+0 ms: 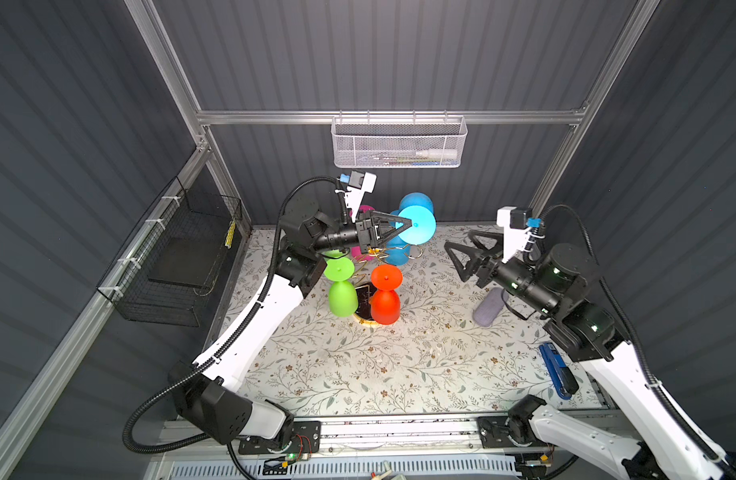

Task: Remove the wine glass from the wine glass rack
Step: 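Grasp the cyan glass bowl with the left gripper while the right gripper withdraws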

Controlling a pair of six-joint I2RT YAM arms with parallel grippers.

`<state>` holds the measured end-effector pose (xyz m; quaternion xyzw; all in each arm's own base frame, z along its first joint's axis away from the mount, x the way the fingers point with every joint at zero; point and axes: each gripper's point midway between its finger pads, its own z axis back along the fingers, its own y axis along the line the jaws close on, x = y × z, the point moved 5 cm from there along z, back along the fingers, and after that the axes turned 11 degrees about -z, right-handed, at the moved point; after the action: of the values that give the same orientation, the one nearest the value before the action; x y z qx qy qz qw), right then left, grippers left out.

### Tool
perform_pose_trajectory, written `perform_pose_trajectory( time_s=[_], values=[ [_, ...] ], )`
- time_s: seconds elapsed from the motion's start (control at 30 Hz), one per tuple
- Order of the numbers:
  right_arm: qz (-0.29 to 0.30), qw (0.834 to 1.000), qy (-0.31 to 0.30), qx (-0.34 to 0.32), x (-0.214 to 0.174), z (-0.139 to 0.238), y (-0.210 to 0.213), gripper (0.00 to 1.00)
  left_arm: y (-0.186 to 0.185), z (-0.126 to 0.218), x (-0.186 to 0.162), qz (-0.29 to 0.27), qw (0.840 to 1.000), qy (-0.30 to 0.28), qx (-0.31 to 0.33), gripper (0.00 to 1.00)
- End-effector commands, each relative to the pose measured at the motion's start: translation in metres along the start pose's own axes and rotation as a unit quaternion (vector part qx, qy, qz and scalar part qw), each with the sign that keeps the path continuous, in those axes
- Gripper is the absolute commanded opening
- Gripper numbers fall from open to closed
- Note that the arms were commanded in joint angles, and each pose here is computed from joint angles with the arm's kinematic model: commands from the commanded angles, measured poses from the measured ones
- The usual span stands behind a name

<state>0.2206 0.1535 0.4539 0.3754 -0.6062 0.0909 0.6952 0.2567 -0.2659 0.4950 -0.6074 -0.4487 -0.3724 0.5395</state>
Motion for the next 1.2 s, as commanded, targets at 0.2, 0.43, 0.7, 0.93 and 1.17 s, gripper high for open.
perform_pose_trajectory(
  time_s=[0.2,0.43,0.7,0.93,1.17],
  values=[
    [0.210,0.977,-0.043,-0.019,-0.017,-0.023,-0.020,0.99,-0.007,0.000,0.006,0.066,0.997,0.032,-0.032,0.00],
    [0.278,0.957,-0.068,0.047,-0.020,-0.047,-0.008,0.99,-0.005,-0.001,0.003,0.084,0.995,0.039,-0.040,0.00],
    [0.304,0.949,-0.069,0.053,-0.021,-0.084,-0.012,0.99,-0.008,-0.001,0.004,0.088,0.994,0.041,-0.048,0.00],
    [0.300,0.949,-0.068,0.074,-0.017,-0.109,-0.010,0.99,-0.009,-0.001,0.004,0.093,0.993,0.042,-0.056,0.00],
    [0.291,0.951,-0.059,0.086,-0.020,-0.116,-0.008,0.96,-0.008,-0.001,0.003,0.096,0.993,0.043,-0.059,0.00]
  ],
)
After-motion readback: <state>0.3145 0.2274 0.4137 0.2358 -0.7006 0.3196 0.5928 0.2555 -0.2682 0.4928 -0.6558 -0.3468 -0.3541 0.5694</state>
